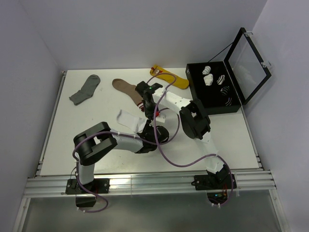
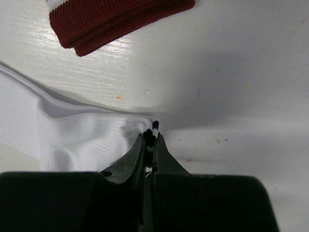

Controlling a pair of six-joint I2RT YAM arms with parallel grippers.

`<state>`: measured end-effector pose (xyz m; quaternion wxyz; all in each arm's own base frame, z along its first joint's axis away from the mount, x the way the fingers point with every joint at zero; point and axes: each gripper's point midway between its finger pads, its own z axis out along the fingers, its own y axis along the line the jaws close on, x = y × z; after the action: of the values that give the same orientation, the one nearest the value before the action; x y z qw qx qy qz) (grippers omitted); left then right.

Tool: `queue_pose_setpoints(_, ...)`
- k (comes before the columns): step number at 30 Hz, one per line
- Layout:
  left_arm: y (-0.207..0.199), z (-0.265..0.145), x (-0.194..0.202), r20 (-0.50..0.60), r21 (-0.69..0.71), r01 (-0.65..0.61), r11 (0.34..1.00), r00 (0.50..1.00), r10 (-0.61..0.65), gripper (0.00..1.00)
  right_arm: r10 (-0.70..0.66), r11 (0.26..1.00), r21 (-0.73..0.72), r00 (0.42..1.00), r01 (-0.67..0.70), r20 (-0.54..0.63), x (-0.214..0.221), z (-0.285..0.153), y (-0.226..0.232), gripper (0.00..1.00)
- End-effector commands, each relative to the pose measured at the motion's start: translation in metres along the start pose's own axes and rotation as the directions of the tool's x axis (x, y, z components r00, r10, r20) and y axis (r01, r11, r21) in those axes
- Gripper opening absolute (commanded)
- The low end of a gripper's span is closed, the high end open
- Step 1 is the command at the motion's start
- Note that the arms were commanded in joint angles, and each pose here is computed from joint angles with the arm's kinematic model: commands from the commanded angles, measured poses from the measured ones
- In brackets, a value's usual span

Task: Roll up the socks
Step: Roll the sock at the center of the board.

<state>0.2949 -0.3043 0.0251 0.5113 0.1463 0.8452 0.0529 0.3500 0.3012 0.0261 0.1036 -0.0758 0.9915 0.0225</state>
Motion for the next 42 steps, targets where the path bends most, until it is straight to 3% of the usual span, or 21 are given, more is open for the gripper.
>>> queue_pose_setpoints(1,0.008,0.004,0.02,-0.055,-0.041,-0.062,0.997,0.997,0.06,0.43,-0.011,1.0,-0.006,0.998,0.01,-0.065,0.013,0.018,0.003,0.0)
queue_pose_setpoints(5,0.014,0.0,0.014,-0.032,-0.077,-0.064,0.995,0.998,0.062,0.45,-0.013,1.0,-0.005,0.997,0.012,-0.07,0.015,0.018,0.002,0.0)
queue_pose_setpoints(12,0.0,-0.025,-0.024,0.079,0.023,-0.046,0.999,0.996,0.044,0.46,-0.014,1.0,-0.013,0.998,0.013,-0.067,0.015,0.018,0.003,0.0)
queue_pose_setpoints(19,0.0,-0.032,-0.042,0.137,0.026,-0.093,0.995,0.987,0.088,0.46,-0.014,1.0,-0.02,0.998,0.012,-0.064,0.014,0.015,0.003,0.0)
queue_pose_setpoints(33,-0.007,-0.007,-0.026,0.105,-0.002,-0.179,0.984,0.978,0.178,0.46,-0.015,1.0,-0.024,0.998,0.013,-0.063,0.015,0.014,0.003,0.0)
queue_pose_setpoints(42,-0.004,-0.014,-0.045,0.153,0.001,-0.151,0.989,0.977,0.149,0.45,-0.018,1.0,-0.027,0.998,0.016,-0.059,0.014,0.014,0.003,0.0)
